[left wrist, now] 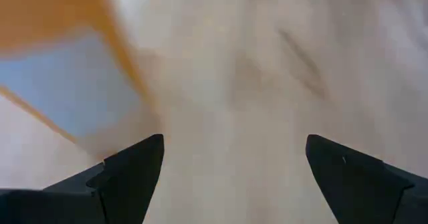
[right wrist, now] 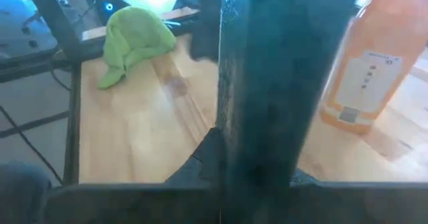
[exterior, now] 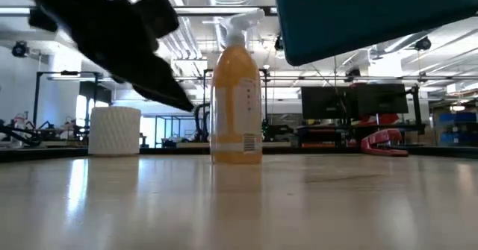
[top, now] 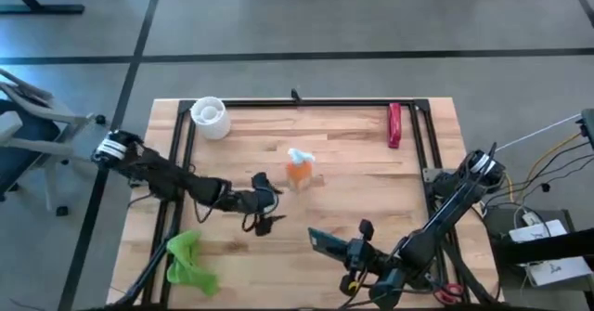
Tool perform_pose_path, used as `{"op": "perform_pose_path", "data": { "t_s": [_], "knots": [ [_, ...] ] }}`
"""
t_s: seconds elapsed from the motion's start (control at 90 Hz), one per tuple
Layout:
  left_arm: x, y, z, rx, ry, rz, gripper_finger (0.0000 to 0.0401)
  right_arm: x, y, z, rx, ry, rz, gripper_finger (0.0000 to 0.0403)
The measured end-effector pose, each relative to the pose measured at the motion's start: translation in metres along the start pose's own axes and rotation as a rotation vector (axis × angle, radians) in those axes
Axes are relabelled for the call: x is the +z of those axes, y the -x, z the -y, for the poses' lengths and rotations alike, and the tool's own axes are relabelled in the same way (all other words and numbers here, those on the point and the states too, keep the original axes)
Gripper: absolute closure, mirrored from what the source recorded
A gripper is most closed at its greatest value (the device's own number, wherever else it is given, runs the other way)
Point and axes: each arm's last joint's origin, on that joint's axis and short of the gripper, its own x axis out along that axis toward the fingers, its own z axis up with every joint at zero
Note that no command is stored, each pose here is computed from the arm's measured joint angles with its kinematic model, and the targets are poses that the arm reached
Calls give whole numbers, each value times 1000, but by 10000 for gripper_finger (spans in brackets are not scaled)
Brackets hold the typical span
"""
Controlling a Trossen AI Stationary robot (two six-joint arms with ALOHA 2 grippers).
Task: Apply microfiber cloth
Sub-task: Wipe the blue tablet with the green microfiber cloth
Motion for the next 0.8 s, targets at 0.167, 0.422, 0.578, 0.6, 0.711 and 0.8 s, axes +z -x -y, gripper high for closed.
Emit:
{"op": "perform_pose_path", "data": {
  "t_s": [0.167,0.422,0.578,0.6,0.711,0.8],
  "knots": [
    [0,35,42,-150,61,-149,52,0,-2,1,-5,21,0,401],
    [-17,93,115,-278,149,-336,52,0,-2,2,-7,57,-1,401],
    [-31,125,151,-331,239,-436,52,1,-5,3,-17,71,0,401],
    [-34,129,153,-323,256,-457,52,1,-6,4,-18,73,0,401],
    [-48,144,160,-206,361,-563,52,2,-8,5,-25,87,1,401],
    [-58,151,160,-105,401,-619,52,3,-9,5,-29,101,1,401]
  ]
}}
